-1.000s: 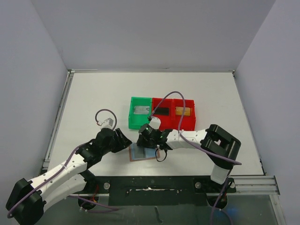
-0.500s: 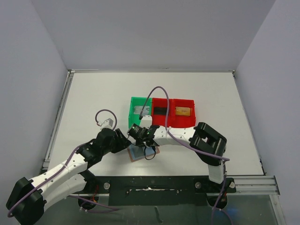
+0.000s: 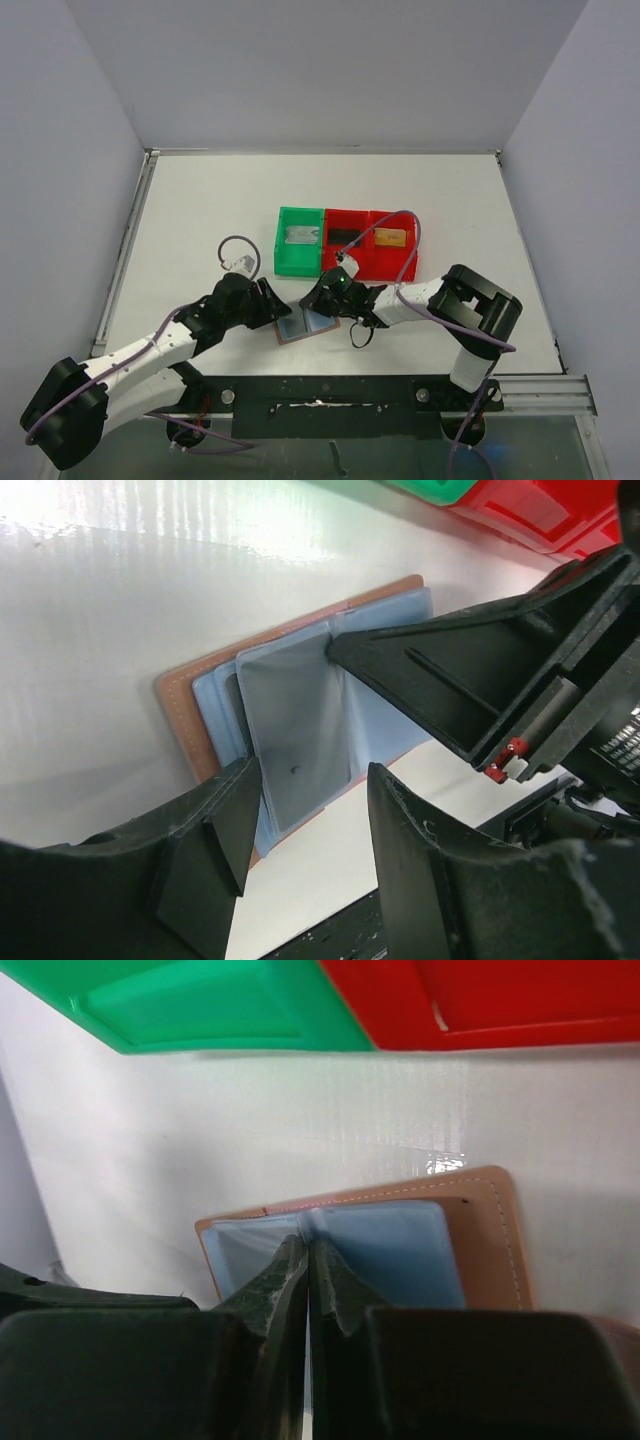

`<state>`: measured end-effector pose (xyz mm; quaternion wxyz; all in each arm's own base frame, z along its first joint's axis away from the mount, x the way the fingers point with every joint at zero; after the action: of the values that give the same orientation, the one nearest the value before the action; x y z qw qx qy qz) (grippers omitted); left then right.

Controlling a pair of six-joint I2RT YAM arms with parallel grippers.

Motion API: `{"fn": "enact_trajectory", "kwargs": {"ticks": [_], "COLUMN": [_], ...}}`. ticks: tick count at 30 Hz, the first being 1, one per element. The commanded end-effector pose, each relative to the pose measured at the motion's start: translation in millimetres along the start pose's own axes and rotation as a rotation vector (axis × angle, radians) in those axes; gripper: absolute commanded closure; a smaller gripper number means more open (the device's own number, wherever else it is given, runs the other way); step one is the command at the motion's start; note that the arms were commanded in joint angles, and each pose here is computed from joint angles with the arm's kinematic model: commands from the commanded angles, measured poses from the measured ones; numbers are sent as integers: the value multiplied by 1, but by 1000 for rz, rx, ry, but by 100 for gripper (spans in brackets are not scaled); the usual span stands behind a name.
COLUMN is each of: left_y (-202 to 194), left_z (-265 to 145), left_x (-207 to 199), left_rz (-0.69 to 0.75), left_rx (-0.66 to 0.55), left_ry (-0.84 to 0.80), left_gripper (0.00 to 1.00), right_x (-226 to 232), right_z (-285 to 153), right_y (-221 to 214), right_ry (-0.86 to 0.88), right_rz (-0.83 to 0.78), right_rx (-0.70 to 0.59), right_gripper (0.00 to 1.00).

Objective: Take the credit cards out of the card holder

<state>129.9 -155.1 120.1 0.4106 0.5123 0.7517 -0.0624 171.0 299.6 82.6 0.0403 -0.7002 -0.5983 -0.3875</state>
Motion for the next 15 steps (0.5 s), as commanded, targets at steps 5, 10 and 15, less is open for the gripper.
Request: {"fn": "enact_trajectory", "kwargs": {"ticks": [5, 10, 15], "left_y": [-2, -6, -8], "left_z": [7, 12, 12], "left_x": [-11, -7, -4], "left_rz": [-19, -38, -51], "left_rx": [30, 61, 59], "left_ry": [-117, -103, -100], "left_gripper": [55, 55, 55], "right_x": [-69, -74, -75], "right_z": [1, 2, 2], "right_y": [-35, -39, -39], "right_ry": [-152, -144, -147], "right_rz": [102, 139, 143], "right_rx": [120, 133, 135], "right_gripper": [100, 100, 100]}}
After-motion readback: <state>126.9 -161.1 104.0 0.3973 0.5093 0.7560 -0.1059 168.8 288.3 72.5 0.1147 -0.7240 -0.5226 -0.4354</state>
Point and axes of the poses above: each gripper's point midway between its finger pads, its own z axis out along the fingers, its own x axis along the line the jaws close on, y = z × x, the point moved 10 cm from there along -z, back along the fingers, and after that the axes turned 5 degrees about -z, right-handed, at the moved point
